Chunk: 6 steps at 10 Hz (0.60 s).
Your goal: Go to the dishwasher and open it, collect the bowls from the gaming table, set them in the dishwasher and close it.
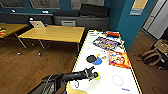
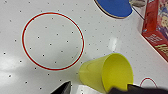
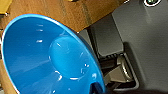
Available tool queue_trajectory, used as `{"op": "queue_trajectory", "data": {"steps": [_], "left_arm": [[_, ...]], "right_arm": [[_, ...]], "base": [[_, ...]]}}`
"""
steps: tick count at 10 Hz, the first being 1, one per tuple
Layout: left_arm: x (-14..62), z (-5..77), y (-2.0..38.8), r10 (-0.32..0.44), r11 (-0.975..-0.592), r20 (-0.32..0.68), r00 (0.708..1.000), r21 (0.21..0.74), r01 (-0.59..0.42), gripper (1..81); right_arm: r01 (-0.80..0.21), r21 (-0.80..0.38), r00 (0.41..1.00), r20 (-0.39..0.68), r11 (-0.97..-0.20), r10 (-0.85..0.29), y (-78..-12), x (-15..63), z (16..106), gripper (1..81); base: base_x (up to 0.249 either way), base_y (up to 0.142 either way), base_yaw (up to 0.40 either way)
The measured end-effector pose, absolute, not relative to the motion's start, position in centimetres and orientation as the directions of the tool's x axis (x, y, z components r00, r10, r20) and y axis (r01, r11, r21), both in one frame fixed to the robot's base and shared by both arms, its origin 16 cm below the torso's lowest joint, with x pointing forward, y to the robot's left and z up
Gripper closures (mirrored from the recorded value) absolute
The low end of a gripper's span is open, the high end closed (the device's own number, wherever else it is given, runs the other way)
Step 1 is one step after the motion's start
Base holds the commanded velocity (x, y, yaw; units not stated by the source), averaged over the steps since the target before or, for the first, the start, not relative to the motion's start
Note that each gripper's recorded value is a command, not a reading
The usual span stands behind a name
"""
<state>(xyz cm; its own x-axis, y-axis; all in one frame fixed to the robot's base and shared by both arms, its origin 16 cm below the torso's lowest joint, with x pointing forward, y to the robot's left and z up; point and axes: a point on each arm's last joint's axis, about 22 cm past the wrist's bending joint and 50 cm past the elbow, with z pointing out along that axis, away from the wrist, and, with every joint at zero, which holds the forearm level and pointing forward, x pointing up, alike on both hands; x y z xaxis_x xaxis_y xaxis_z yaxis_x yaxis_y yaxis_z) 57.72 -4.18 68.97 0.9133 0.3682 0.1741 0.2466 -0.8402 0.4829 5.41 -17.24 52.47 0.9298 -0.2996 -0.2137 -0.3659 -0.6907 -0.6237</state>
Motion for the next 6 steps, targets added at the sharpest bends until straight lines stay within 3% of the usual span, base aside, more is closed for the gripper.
{"op": "queue_trajectory", "data": {"steps": [6], "left_arm": [[55.2,66.4,-3.8,0.352,-0.852,0.169,0.921,0.465,0.241,1.0]], "right_arm": [[-0.366,-0.628,0.93,-0.212,-0.687,-0.301,-17.0,5.5,52.5,81.1]], "base": [[0.0,0.0,0.0]]}}
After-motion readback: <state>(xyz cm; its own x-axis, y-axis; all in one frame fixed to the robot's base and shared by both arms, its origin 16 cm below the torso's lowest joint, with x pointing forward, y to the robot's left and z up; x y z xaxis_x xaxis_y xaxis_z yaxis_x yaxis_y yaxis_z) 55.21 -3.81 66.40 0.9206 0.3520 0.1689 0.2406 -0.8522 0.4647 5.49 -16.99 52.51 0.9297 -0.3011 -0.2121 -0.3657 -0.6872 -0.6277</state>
